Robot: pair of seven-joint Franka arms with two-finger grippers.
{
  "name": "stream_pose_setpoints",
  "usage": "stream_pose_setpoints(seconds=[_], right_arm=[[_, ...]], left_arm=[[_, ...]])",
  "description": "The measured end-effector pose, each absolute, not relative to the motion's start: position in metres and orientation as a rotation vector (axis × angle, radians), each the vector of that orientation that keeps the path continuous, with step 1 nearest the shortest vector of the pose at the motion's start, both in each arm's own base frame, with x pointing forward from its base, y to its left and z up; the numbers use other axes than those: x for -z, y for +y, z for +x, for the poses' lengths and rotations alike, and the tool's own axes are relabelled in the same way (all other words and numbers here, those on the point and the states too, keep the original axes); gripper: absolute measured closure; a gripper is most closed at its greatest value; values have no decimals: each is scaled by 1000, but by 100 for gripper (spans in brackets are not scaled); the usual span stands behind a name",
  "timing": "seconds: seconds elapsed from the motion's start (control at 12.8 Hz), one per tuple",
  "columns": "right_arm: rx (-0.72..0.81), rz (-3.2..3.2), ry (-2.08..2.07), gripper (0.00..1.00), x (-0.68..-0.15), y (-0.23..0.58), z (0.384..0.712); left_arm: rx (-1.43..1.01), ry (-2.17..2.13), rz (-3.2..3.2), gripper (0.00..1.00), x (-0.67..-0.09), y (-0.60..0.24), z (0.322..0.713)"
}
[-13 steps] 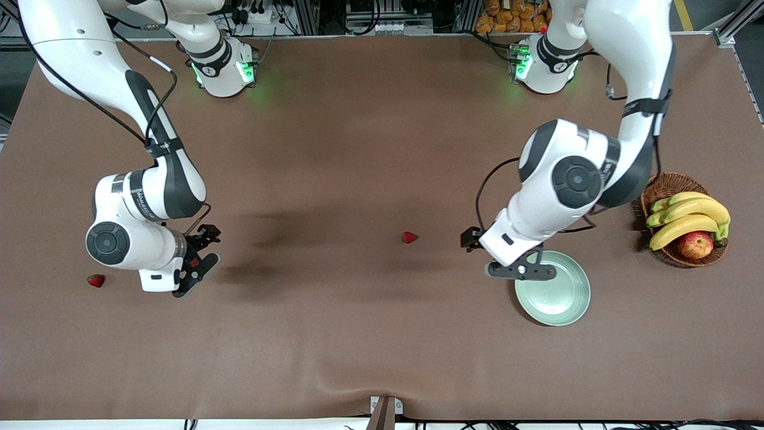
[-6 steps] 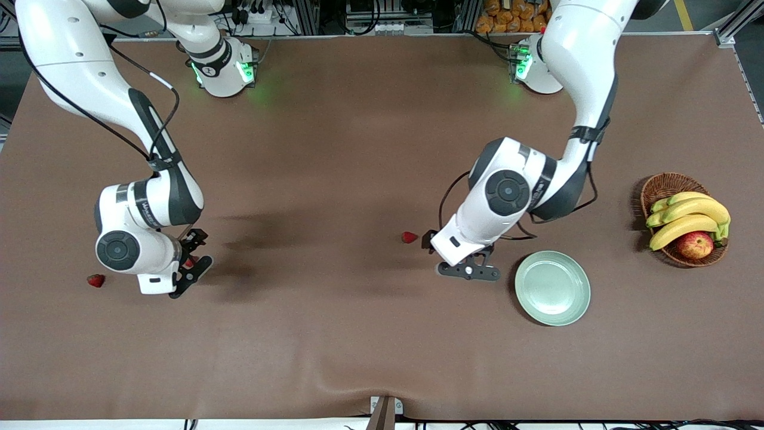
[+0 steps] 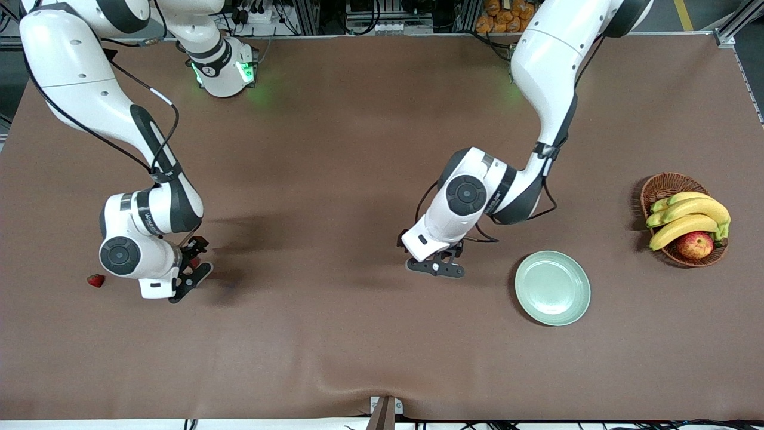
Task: Collect all strawberries into plate
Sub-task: 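Lower the left gripper to the strawberry while the right gripper reaches another, then grasp the strawberry with the left gripper while the right gripper grasps another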
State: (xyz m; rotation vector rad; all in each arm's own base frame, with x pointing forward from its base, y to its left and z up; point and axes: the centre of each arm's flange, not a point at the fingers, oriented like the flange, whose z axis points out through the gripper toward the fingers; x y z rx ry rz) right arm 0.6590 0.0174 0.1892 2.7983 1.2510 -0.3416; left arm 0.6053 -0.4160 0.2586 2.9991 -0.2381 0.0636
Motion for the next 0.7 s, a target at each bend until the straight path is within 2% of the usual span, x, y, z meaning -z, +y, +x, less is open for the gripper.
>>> stream_pose_setpoints(seconds=[0.7], right_arm=[[342, 2782, 1257, 0, -174, 10, 659]], left_arm=[[-1, -199, 3017, 0, -227, -447, 579]])
